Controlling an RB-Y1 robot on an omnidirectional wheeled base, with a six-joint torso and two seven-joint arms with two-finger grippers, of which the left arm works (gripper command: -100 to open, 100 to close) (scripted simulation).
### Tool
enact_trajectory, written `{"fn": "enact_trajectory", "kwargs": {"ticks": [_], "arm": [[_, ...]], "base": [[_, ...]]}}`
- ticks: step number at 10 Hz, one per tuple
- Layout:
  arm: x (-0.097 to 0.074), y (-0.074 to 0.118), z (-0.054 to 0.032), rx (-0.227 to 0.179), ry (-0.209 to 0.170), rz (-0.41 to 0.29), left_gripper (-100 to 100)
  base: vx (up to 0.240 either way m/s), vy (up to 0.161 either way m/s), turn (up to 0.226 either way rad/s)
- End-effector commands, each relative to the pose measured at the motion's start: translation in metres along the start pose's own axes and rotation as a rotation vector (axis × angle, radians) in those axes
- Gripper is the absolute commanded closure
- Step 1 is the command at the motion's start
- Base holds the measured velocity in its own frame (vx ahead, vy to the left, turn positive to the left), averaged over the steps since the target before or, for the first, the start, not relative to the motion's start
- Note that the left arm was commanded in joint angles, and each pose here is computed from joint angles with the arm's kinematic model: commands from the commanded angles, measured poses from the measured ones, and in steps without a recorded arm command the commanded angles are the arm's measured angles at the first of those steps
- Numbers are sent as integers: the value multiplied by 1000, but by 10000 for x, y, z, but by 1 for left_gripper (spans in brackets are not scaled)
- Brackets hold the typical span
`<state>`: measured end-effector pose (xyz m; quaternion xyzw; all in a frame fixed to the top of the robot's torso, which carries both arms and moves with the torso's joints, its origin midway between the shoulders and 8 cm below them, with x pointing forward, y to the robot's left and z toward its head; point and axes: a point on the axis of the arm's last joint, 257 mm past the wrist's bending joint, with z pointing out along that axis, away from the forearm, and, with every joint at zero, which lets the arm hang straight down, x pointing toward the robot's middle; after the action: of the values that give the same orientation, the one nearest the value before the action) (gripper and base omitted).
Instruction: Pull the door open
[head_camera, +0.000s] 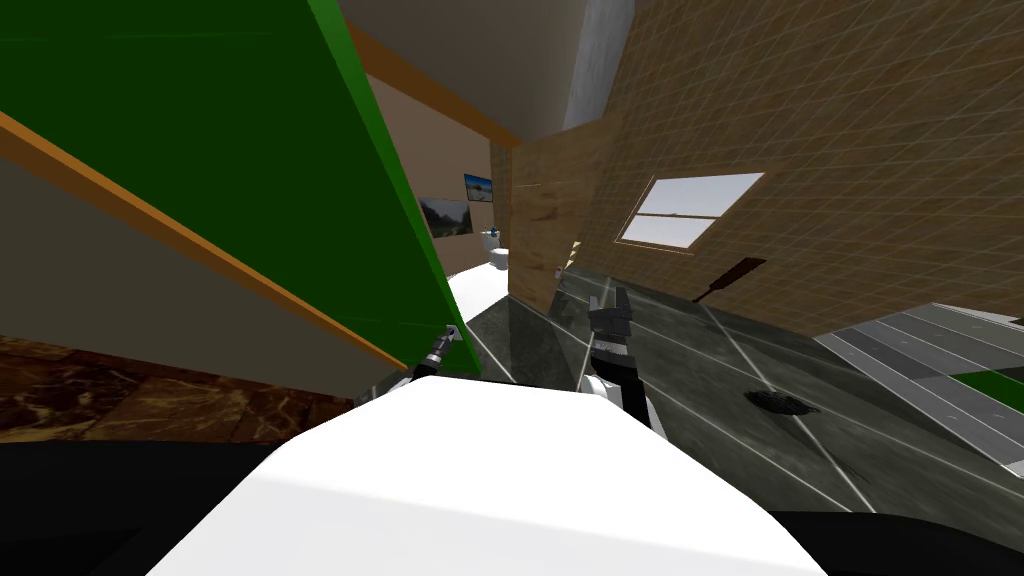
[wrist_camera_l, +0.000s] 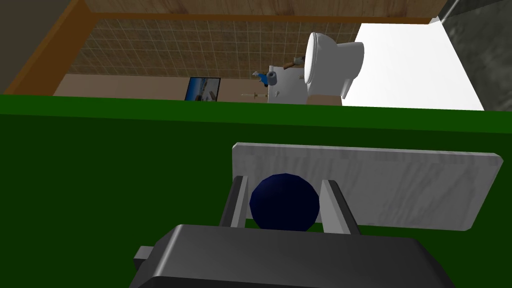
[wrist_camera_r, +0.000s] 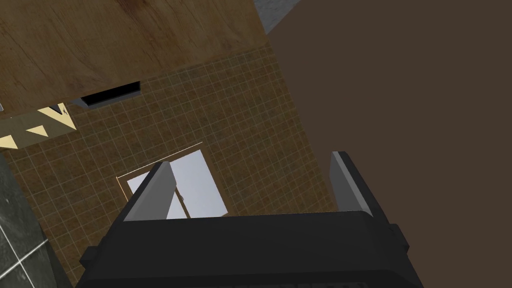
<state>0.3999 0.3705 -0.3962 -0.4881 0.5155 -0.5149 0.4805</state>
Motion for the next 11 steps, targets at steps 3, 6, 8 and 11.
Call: {"fn": "enact_trajectory", "kwargs": {"ticks": [3, 6, 8, 11], "arm": [[-60, -30, 11, 8, -7, 6, 100], [-60, -30, 11, 8, -7, 6, 100], [72, -24, 20, 6, 32, 4, 100], [198, -35, 31, 8, 81, 6, 100]], "base": [[0, 0, 0], [-1, 1, 4], [14, -24, 4], [-18, -16, 65]]}}
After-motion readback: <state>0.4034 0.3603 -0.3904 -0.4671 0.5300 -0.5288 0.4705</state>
